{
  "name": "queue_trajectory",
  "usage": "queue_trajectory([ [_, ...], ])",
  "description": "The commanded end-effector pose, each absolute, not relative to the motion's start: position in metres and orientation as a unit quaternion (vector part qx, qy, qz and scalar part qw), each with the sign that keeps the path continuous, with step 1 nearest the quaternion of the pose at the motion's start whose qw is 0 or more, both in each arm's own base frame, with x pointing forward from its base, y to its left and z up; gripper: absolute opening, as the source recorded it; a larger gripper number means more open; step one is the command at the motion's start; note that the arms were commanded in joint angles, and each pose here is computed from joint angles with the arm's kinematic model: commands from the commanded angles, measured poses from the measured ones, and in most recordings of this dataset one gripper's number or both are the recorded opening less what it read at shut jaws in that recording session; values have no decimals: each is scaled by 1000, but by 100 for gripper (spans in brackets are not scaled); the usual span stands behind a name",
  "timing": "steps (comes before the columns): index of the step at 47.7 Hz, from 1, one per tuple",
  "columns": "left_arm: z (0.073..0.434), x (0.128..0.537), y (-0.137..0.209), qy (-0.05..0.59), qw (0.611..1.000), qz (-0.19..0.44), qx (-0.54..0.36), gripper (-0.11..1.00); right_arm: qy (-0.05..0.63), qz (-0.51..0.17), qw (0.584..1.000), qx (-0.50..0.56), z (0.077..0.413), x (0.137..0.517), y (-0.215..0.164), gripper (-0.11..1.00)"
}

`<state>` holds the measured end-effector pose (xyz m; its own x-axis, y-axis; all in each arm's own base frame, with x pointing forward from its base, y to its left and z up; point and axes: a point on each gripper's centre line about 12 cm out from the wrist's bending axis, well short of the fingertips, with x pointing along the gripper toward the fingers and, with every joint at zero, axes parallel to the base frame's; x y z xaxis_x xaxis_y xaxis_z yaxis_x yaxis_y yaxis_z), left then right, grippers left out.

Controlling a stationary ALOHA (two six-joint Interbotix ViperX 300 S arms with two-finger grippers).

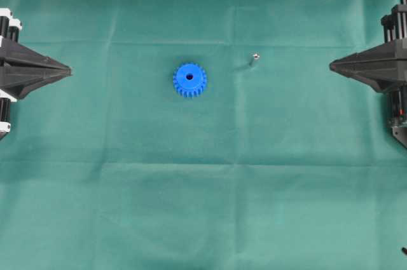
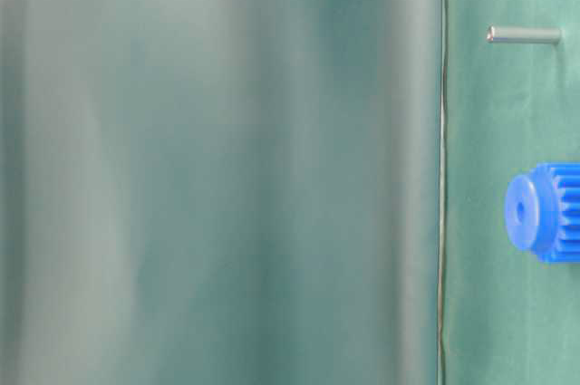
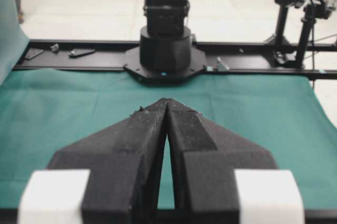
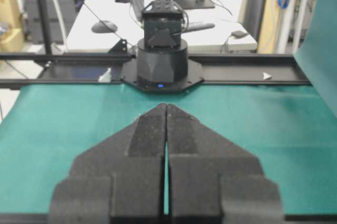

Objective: Insert the shaft placed at a random location into the center hole of the small gear at another random location.
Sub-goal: 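Move the right gripper left over the small silver shaft, fingers open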

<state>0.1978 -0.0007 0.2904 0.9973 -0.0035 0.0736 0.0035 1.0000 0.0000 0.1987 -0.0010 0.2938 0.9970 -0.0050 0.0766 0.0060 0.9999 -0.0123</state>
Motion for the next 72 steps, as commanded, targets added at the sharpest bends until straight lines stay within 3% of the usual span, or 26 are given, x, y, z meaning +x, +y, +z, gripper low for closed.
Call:
queue_trajectory([
  [1, 299, 201, -1, -35, 999, -4, 3, 0, -51, -6, 999, -2, 302, 201, -2, 1],
  [23, 297, 200, -1, -25, 1000, -4, 10, 0, 33, -58, 998, 1, 264, 223, -26, 3],
  [28, 297, 200, -1, -25, 1000, -4, 10, 0, 58, -71, 996, 1, 248, 233, -33, 22],
  [37, 296, 200, -2, -23, 1000, -5, 10, 0, 89, -95, 992, -2, 210, 249, -48, 79],
  [40, 296, 200, -2, -24, 1000, -5, 10, 0, 99, -100, 990, -1, 197, 254, -52, 90],
  [55, 295, 200, -2, -22, 1000, -5, 10, 0, 148, -134, 980, 18, 139, 278, -73, 88],
  [72, 292, 201, -1, -16, 1000, -4, 11, 0, 188, -144, 971, 30, 102, 301, -81, 88],
])
